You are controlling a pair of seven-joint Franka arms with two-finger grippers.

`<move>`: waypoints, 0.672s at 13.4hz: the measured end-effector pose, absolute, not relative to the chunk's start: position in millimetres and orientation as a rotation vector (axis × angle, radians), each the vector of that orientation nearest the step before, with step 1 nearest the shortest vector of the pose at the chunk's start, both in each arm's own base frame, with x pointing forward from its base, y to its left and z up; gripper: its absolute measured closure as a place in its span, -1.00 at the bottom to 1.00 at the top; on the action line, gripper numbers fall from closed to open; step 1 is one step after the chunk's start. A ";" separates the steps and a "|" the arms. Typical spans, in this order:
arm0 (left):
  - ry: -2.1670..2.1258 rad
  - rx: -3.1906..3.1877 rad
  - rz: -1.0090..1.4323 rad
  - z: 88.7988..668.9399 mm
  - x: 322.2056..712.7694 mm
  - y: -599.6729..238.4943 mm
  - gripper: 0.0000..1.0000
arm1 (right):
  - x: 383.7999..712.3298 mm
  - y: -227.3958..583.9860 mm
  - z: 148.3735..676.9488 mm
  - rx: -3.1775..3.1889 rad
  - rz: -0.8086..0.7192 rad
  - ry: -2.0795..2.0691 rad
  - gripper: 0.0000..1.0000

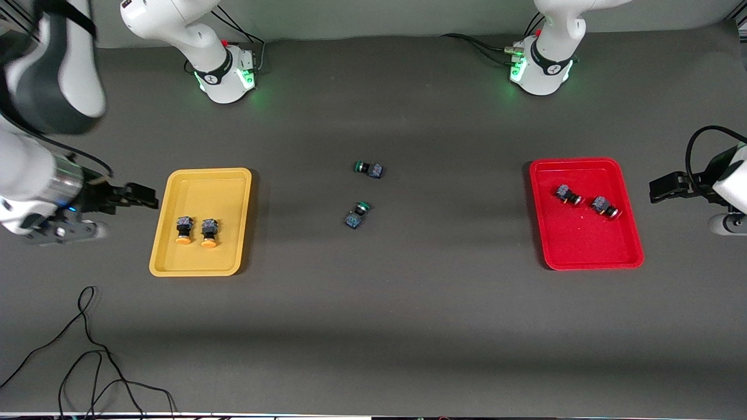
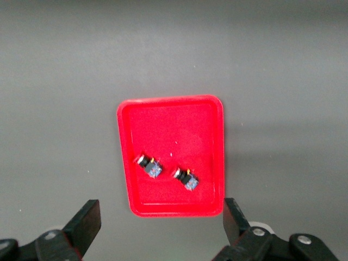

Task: Place red and yellow buttons in trays

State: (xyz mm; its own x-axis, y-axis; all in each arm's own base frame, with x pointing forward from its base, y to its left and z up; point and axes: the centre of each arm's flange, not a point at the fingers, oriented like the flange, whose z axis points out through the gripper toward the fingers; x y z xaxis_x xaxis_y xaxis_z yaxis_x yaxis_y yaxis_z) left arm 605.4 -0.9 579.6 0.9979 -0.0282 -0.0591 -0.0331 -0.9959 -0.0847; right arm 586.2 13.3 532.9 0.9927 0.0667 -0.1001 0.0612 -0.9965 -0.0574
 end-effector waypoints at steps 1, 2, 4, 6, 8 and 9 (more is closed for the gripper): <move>0.062 -3.050 0.043 575.6 601.3 -0.6 -1.00 | 580.8 5.9 543.4 -3.078 0.141 -0.095 -1.00; 0.079 -3.048 0.006 571.1 595.8 -0.5 -1.00 | 575.7 -1.9 551.5 -3.077 0.133 -0.085 -1.00; 0.099 -3.046 -0.021 566.7 586.1 6.5 -1.00 | 570.1 -18.5 562.2 -3.074 0.109 -0.051 -1.00; 0.093 -3.047 -0.027 569.5 581.1 20.9 -1.00 | 566.8 -31.5 569.0 -3.080 0.091 -0.021 -1.00; 0.111 -3.058 -0.033 572.5 579.3 32.4 -1.00 | 565.3 -34.6 573.3 -3.109 0.082 -0.024 -1.00; 0.121 -3.060 -0.031 573.4 578.6 32.2 -1.00 | 564.8 -34.4 574.4 -3.115 0.080 -0.027 -1.00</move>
